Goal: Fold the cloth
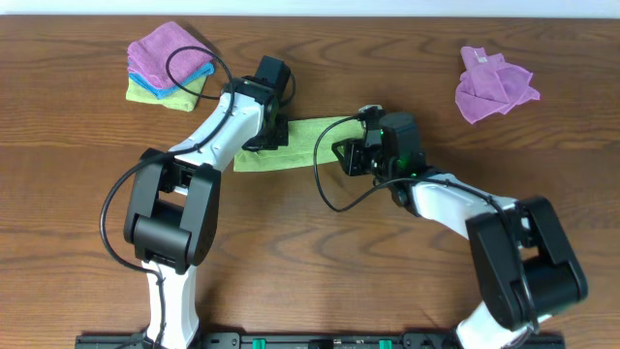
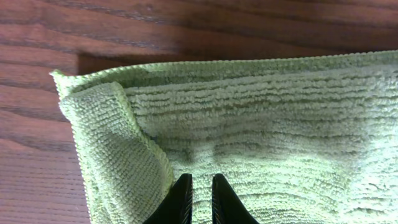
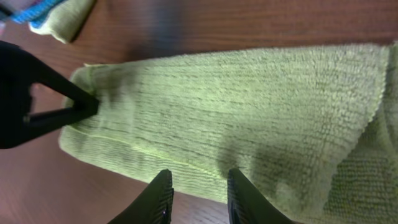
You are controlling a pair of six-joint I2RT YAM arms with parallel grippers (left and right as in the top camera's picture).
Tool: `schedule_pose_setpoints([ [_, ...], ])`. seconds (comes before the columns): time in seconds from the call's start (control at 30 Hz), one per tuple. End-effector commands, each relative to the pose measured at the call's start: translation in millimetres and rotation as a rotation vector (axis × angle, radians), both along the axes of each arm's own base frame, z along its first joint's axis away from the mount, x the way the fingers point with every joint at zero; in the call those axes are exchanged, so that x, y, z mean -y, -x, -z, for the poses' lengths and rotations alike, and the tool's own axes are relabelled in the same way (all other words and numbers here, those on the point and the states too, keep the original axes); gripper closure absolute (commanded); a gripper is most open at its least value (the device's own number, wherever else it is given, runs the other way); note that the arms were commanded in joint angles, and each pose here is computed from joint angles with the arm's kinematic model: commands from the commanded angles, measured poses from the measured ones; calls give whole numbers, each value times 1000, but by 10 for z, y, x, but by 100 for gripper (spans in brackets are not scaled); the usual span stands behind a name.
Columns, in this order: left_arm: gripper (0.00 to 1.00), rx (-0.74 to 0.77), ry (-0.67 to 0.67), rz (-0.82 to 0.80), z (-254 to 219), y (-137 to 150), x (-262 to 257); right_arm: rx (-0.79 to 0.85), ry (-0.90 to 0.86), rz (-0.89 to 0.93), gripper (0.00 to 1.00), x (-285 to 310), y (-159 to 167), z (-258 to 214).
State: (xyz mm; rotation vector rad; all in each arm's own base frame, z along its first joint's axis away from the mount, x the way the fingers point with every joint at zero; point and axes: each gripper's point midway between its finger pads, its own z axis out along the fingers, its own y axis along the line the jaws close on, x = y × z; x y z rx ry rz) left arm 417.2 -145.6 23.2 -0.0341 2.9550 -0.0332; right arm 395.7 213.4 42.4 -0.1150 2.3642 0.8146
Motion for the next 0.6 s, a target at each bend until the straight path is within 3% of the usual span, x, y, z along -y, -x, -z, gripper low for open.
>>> schedule_pose_setpoints([
  [0.0,86,38,-37,-2,-121,-74,-95,-24,13,7,72,4,9,132],
  [0.57,89,-44,-237,2,-120,160,-466,-23,39,34,78,57,-19,176],
])
